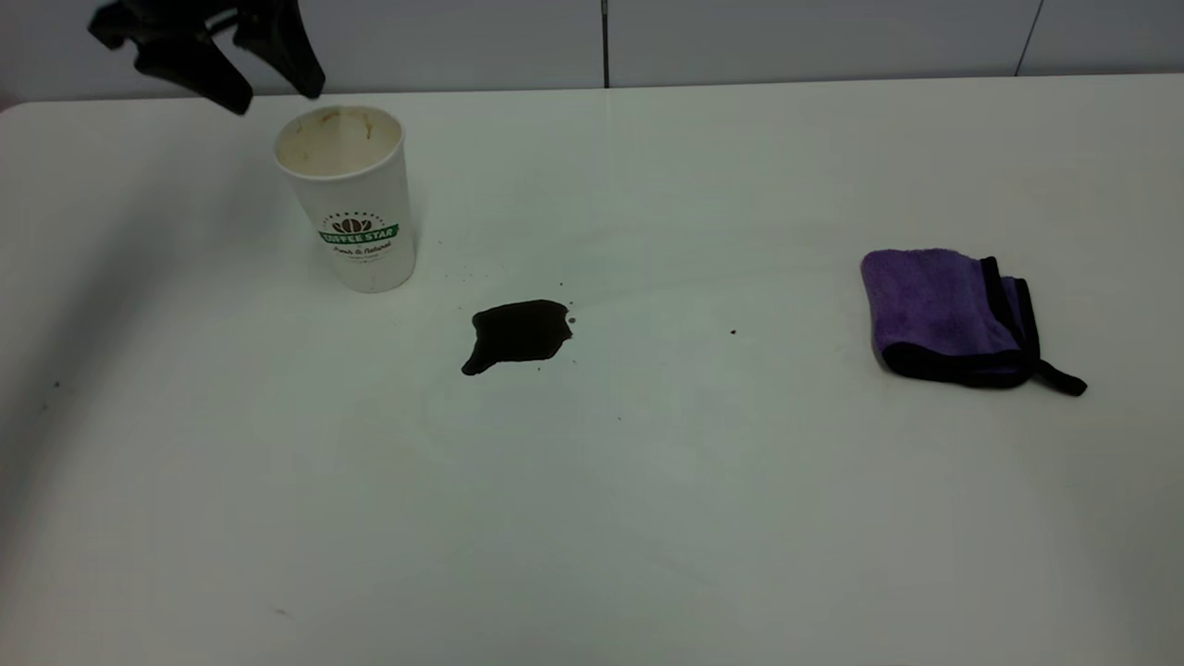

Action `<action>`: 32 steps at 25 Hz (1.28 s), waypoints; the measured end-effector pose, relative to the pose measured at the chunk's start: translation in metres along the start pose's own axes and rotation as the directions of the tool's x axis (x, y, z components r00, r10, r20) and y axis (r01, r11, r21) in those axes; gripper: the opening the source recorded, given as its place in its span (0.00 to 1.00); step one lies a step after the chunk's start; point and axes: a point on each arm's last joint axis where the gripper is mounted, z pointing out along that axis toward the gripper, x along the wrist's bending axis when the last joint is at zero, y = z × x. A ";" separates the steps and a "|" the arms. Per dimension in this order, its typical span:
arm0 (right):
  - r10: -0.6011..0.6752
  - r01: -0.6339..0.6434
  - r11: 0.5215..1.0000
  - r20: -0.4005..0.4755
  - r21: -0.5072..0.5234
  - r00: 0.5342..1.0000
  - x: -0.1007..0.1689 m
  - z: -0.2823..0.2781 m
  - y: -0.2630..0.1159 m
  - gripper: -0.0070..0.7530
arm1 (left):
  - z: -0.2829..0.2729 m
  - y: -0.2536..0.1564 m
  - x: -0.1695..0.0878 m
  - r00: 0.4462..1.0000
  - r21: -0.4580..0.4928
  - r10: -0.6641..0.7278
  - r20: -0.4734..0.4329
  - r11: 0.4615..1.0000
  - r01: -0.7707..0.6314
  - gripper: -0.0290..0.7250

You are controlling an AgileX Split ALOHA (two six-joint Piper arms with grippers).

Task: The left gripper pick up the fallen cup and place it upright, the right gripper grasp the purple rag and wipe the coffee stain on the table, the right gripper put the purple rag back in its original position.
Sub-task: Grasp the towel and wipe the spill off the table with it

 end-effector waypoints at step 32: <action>0.000 0.000 1.000 0.000 0.000 1.000 0.000 0.000 0.000 0.78 | -0.347 -0.169 -0.114 0.972 -0.253 0.141 -0.190 0.949 -0.187 0.36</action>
